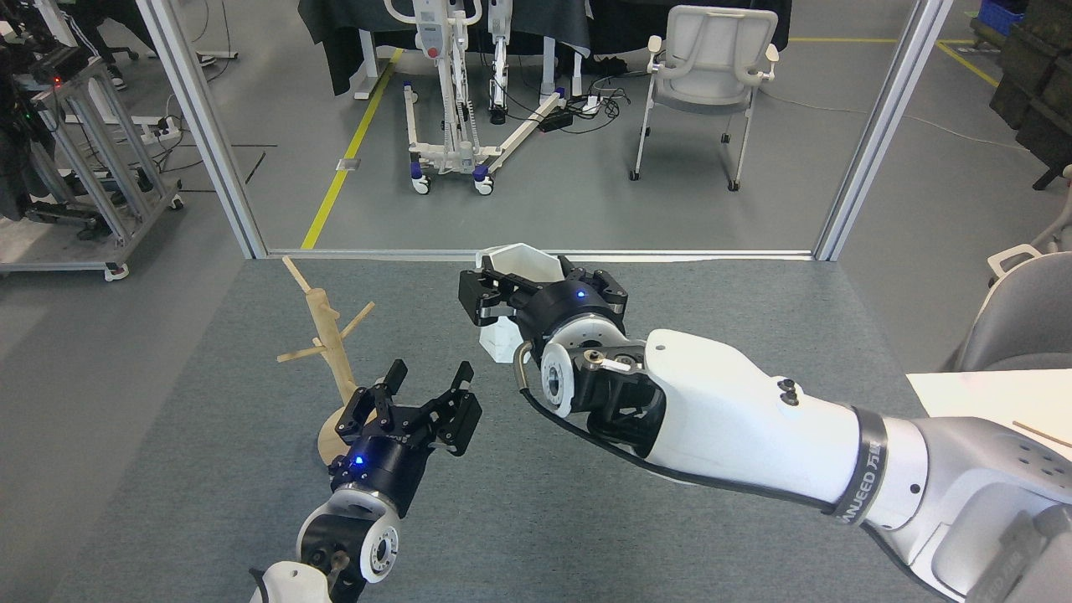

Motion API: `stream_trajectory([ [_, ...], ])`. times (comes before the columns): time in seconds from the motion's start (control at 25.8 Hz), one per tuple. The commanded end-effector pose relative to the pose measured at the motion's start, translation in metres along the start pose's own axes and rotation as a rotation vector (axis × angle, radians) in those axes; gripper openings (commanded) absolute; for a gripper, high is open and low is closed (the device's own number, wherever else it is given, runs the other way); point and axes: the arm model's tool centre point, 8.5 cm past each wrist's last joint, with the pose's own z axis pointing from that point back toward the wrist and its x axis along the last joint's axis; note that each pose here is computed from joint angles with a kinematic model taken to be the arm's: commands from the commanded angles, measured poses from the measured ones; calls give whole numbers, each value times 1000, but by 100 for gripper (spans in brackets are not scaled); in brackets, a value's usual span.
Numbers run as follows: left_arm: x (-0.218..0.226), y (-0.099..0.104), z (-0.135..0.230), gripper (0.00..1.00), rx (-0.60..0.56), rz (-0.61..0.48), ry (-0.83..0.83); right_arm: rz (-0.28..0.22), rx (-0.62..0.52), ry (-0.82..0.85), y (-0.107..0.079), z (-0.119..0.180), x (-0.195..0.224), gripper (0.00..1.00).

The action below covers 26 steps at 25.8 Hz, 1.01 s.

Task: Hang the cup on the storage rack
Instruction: 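Raise the left gripper up under the cup held by the right gripper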

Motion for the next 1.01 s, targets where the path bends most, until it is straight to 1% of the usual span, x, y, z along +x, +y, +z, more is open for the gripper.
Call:
stream_trajectory([
  [0.0, 11, 4, -5, 91, 13, 10, -15, -2, 4, -5, 4, -1, 4, 29],
  [0.12, 20, 2, -5, 91, 10, 15, -31, -7, -7, -1, -1, -2, 4, 28],
  [0.27, 33, -2, -2, 93, 2, 15, -65, 23, -67, 44, -10, -10, -5, 29],
  [0.31, 36, -4, -1, 93, -3, 15, -75, 20, -88, 57, -16, -11, -9, 29],
  [0.39, 37, -8, 3, 93, -13, 19, -73, -19, -118, 79, -29, -12, -18, 29],
  [0.43, 38, -9, 2, 93, -15, 21, -71, -27, -122, 79, -32, -12, -18, 29],
  [0.5, 38, -8, 0, 93, -12, 17, -67, -30, -122, 89, -32, -14, -20, 29],
  [0.66, 39, 5, -5, 93, 34, 8, -60, -29, -120, 107, -31, -18, -24, 29],
  [0.74, 42, 14, -2, 95, 66, 3, -71, -27, -114, 114, -28, -20, -24, 29],
  [0.81, 43, 16, 0, 96, 83, -20, -74, -28, -105, 115, -23, -22, -23, 29],
  [0.89, 47, 17, 2, 98, 95, -38, -99, -29, -101, 111, -21, -22, -21, 29],
  [0.97, 58, 20, 3, 98, 130, -44, -163, -27, -107, 110, -19, -22, -20, 29],
])
